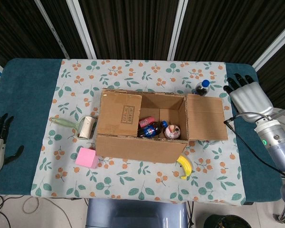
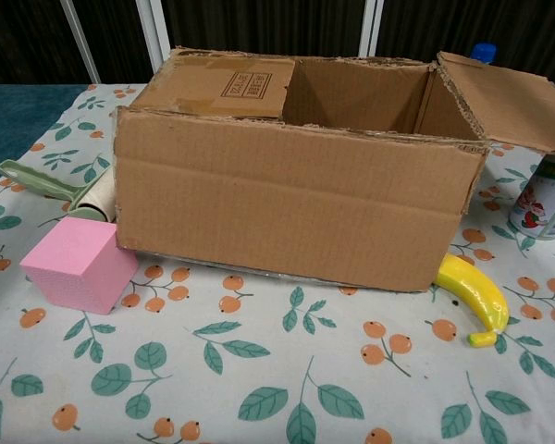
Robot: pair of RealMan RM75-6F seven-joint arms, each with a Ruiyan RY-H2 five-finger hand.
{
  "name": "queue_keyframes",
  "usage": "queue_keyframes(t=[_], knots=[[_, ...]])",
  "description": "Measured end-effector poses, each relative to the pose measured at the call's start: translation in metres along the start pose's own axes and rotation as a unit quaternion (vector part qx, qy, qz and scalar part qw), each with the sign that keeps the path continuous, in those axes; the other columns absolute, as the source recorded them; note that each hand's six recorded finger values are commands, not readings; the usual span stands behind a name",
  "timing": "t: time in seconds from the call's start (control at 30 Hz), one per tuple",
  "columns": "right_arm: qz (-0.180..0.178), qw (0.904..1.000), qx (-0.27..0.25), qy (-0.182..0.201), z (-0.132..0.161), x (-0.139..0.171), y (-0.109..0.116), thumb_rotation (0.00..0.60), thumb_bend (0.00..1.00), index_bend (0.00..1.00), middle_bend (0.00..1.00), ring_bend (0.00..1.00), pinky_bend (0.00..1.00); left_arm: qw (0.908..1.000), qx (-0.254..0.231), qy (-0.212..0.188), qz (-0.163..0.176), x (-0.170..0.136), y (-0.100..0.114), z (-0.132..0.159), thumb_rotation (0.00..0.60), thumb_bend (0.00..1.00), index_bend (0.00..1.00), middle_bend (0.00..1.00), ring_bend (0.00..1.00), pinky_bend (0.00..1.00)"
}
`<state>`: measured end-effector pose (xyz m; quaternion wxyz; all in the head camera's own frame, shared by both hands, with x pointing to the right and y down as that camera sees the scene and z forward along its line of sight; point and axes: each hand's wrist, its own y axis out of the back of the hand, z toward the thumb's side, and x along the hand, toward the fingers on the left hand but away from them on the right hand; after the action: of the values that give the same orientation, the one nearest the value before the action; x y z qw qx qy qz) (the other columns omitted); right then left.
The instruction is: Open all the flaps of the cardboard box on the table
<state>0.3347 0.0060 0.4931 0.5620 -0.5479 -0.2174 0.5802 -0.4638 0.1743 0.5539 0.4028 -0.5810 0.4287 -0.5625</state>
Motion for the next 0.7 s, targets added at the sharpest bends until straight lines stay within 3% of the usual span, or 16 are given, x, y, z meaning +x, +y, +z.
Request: queue_keyframes(t=[0.1,0.27,0.37,0.43,0.5,0.7], knots=[[-0.024,0.9967,-0.059,-0.052,-0.011,0.02,-0.013,0.6,0.28,0.0,0.0,0.0,0.24,0.9997,0.011,-0.022,-0.003,0.014,0.01,0.012,0.6,0.24,0.0,0.0,0.0,0.01],[-0.032,0.9807,-0.143,-0.13,-0.021,0.061,-0.048,0.6,0.23,0.0,0.0,0.0,0.24,0.9981,0.026,-0.055,-0.014,0.034,0.021,0.031,0.6,0.24,0.0,0.0,0.0,0.01],[-0.037,0.9721,-0.17,-0.158,-0.023,0.077,-0.061,0.6,0.24,0.0,0.0,0.0,0.24,0.9963,0.034,-0.076,-0.022,0.047,0.026,0.044,0.6,0.25,0.0,0.0,0.0,0.01],[-0.04,0.9666,-0.182,-0.176,-0.024,0.089,-0.07,0.6,0.26,0.0,0.0,0.0,0.24,0.9937,0.042,-0.101,-0.024,0.059,0.031,0.059,0.6,0.3,0.0,0.0,0.0,0.01],[-0.046,0.9603,-0.194,-0.195,-0.025,0.1,-0.082,0.6,0.29,0.0,0.0,0.0,0.24,0.9904,0.049,-0.125,-0.032,0.07,0.034,0.075,0.6,0.41,0.0,0.01,0.0,0.01],[-0.066,0.947,-0.228,-0.217,-0.026,0.117,-0.114,0.6,0.32,0.0,0.0,0.0,0.24,0.9687,0.083,-0.223,-0.069,0.106,0.044,0.142,0.6,0.66,0.01,0.03,0.0,0.05]])
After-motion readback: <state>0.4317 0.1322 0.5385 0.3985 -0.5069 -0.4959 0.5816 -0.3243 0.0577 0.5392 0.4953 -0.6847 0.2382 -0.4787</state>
